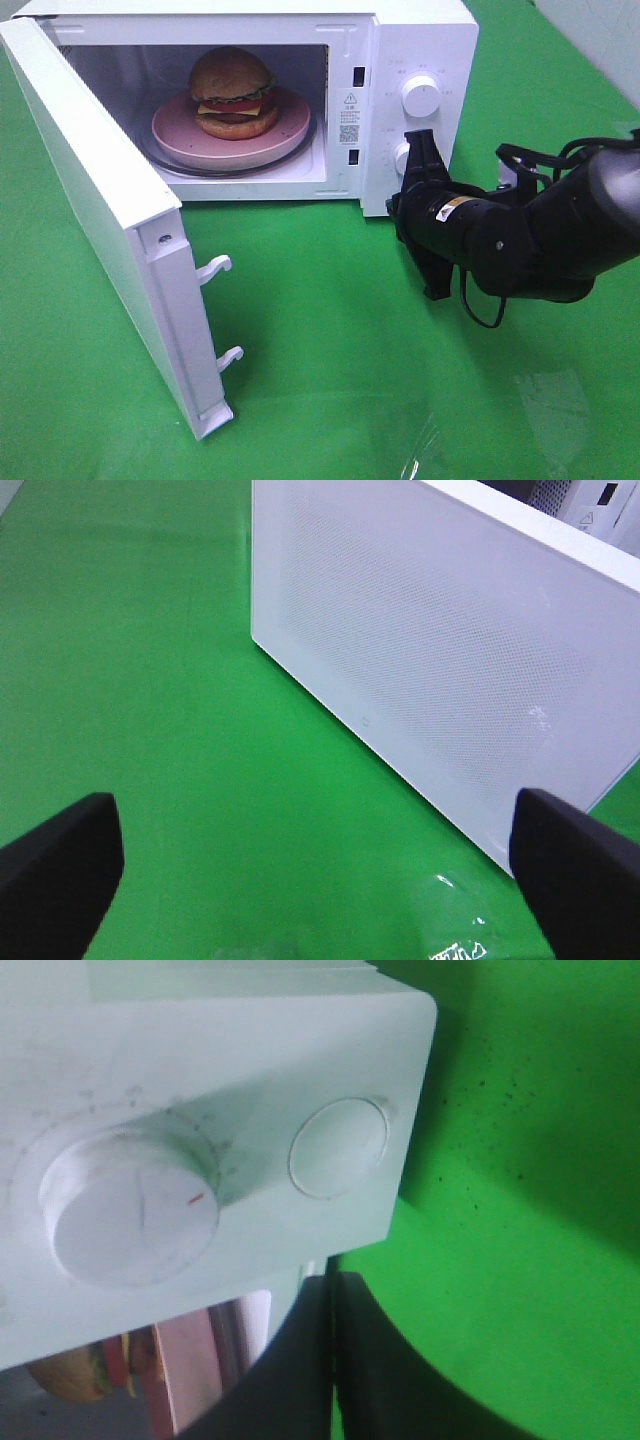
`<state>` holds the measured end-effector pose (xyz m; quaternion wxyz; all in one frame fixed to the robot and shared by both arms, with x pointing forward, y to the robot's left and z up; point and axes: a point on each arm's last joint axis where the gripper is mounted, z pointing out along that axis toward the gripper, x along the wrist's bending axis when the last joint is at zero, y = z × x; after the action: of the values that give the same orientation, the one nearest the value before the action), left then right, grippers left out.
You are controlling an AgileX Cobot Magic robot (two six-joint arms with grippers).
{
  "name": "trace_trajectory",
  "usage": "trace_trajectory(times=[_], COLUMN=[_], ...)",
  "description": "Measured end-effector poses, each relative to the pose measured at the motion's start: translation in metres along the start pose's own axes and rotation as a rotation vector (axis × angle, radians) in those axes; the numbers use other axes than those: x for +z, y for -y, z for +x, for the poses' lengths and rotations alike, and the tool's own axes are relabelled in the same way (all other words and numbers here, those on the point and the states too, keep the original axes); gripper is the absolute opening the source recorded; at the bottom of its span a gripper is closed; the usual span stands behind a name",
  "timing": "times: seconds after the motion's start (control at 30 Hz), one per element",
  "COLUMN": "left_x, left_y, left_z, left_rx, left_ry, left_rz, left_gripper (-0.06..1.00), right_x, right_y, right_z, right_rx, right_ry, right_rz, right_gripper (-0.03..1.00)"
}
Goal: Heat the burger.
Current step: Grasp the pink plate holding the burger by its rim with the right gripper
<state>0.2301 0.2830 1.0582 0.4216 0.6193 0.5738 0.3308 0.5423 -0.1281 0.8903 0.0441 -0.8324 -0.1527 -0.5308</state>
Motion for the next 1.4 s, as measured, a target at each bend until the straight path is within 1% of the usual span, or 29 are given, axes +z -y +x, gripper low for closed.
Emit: trace_trajectory(times=[0.07,0.1,0.13,0.17,0.23,0.27,0.3,0.33,0.4,0.57,0.63,0.67,0.7,0.8,0.87,0.9,0.93,1.03,1.07,1.1,1.13,1.17,1.2,1.23,1.27,1.3,1.33,1.37,1.4], left_x=[0.0,0.0,0.0,0.0,0.0,0.0,0.0,0.0,0.0,0.0,0.0,0.0,0.0,0.0,0.0,0.0,0.0,0.0,0.0,0.0,0.0,0.0,0.0,0.0,0.0,0.0,0.0,0.0,0.0], left_y=[0.0,0.0,0.0,0.0,0.0,0.0,0.0,0.0,0.0,0.0,0.0,0.0,0.0,0.0,0.0,0.0,0.0,0.0,0.0,0.0,0.0,0.0,0.0,0.0,0.0,0.0,0.0,0.0,0.0], left_z=[0.0,0.0,0.0,0.0,0.0,0.0,0.0,0.0,0.0,0.0,0.0,0.0,0.0,0.0,0.0,0.0,0.0,0.0,0.0,0.0,0.0,0.0,0.0,0.0,0.0,0.0,0.0,0.0,0.0], left_rx=[0.0,0.0,0.0,0.0,0.0,0.0,0.0,0.0,0.0,0.0,0.0,0.0,0.0,0.0,0.0,0.0,0.0,0.0,0.0,0.0,0.0,0.0,0.0,0.0,0.0,0.0,0.0,0.0,0.0], left_ry=[0.0,0.0,0.0,0.0,0.0,0.0,0.0,0.0,0.0,0.0,0.0,0.0,0.0,0.0,0.0,0.0,0.0,0.0,0.0,0.0,0.0,0.0,0.0,0.0,0.0,0.0,0.0,0.0,0.0], left_rz=[0.0,0.0,0.0,0.0,0.0,0.0,0.0,0.0,0.0,0.0,0.0,0.0,0.0,0.0,0.0,0.0,0.0,0.0,0.0,0.0,0.0,0.0,0.0,0.0,0.0,0.0,0.0,0.0,0.0], left_gripper=[0.96,0.96,0.96,0.96,0.96,0.96,0.96,0.96,0.96,0.96,0.96,0.96,0.96,0.96,0.96,0.96,0.96,0.96,0.96,0.96,0.96,0.96,0.96,0.96,0.96,0.96,0.96,0.96,0.96], right_x=[-0.007,-0.007,-0.013,-0.013,-0.02,-0.02,-0.025,-0.025,-0.035,-0.042,-0.049,-0.049,-0.052,-0.054,-0.057,-0.057,-0.058,-0.059,-0.06,-0.062,-0.062,-0.065,-0.065,-0.066,-0.069,-0.069,-0.071,-0.071,-0.072], right_y=[0.001,0.001,0.002,0.002,0.003,0.003,0.004,0.004,0.007,0.009,0.012,0.012,0.013,0.013,0.014,0.014,0.014,0.014,0.014,0.013,0.013,0.013,0.013,0.012,0.012,0.012,0.011,0.011,0.011], right_z=[0.007,0.007,0.013,0.013,0.018,0.018,0.021,0.021,0.028,0.03,0.034,0.034,0.037,0.038,0.045,0.045,0.049,0.052,0.055,0.059,0.059,0.063,0.063,0.065,0.069,0.069,0.072,0.072,0.073], right_rx=[-0.143,-0.143,-0.227,-0.227,-0.354,-0.354,-0.449,-0.449,-0.619,-0.733,-0.878,-0.878,-0.965,-1.001,-1.191,-1.191,-1.29,-1.35,-1.461,-1.6,-1.6,-1.734,-1.734,-1.812,-1.954,-1.954,-2.1,-2.1,-2.181], right_ry=[0.031,0.031,0.046,0.046,0.079,0.079,0.09,0.09,0.088,0.108,0.141,0.141,0.167,0.188,0.238,0.238,0.251,0.253,0.26,0.239,0.239,0.205,0.205,0.179,0.118,0.118,0.052,0.052,0.015], right_rz=[0.033,0.033,0.056,0.056,0.098,0.098,0.128,0.128,0.198,0.268,0.353,0.353,0.398,0.42,0.508,0.508,0.552,0.577,0.631,0.681,0.681,0.724,0.724,0.743,0.765,0.765,0.779,0.779,0.787], right_gripper=[0.01,0.01,0.01,0.01,0.01,0.01,0.02,0.02,0.02,0.02,0.03,0.03,0.03,0.03,0.04,0.04,0.05,0.05,0.06,0.07,0.07,0.08,0.08,0.08,0.09,0.09,0.1,0.1,0.1])
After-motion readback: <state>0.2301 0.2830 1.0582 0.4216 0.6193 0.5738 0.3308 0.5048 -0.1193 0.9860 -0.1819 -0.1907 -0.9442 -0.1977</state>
